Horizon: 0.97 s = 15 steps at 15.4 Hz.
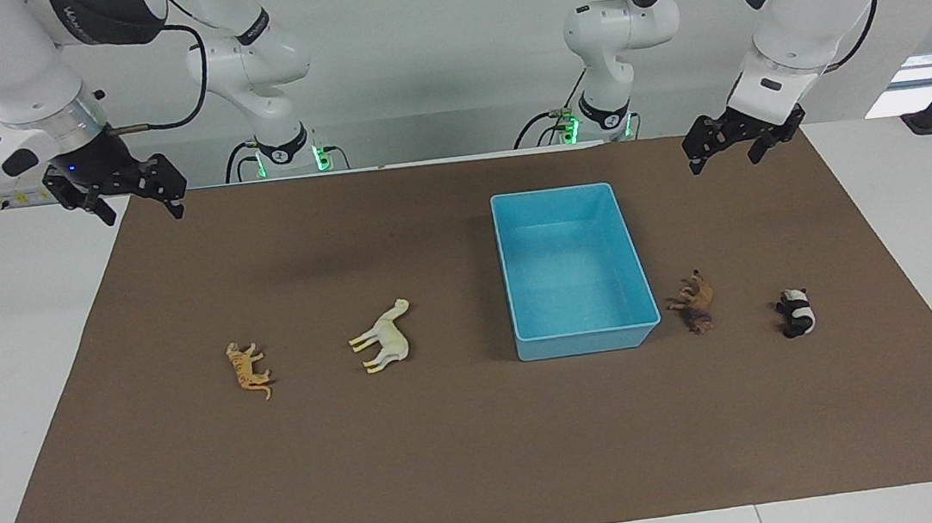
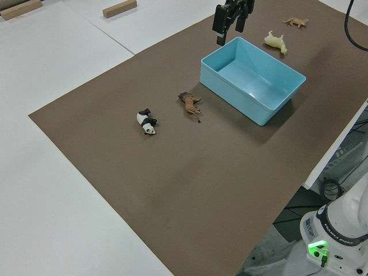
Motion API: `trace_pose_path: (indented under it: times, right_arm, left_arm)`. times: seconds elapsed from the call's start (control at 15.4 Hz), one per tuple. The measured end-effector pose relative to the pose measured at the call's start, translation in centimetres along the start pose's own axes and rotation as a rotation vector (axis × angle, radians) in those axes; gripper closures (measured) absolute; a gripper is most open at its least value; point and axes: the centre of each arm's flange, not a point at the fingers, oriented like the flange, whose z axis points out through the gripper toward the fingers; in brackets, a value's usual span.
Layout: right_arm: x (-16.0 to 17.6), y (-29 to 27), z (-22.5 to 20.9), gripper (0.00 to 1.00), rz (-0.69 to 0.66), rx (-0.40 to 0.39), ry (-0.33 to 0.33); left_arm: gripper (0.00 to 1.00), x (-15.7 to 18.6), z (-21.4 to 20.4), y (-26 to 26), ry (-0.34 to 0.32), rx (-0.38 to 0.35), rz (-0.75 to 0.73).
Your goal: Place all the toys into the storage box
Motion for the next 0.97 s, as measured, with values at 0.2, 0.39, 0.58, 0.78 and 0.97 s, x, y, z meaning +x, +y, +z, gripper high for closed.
trace_pose_path:
  times: [0.2, 0.39, 0.58, 0.78, 0.97]
  right_arm:
    - [0.0, -0.1, 0.0, 0.00, -0.001, 0.000, 0.000]
    - [0.0, 0.0, 0.0, 0.00, -0.001, 0.000, 0.000]
    - [0.0, -0.1, 0.0, 0.00, -0.001, 0.000, 0.000]
    - [0.1, -0.1, 0.0, 0.00, -0.001, -0.001, 0.011]
    - [1.0, -0.3, 1.6, 0.00, -0.055, -0.003, 0.040]
  left_arm:
    - [0.00, 0.0, 0.0, 0.0, 0.000, 0.000, 0.000]
    - [0.00, 0.0, 0.0, 0.0, 0.000, 0.000, 0.000]
    - [0.00, 0.0, 0.0, 0.0, 0.000, 0.000, 0.000]
    - [0.00, 0.0, 0.0, 0.0, 0.001, 0.000, 0.000]
    - [0.00, 0.0, 0.1, 0.0, -0.002, 0.000, -0.017]
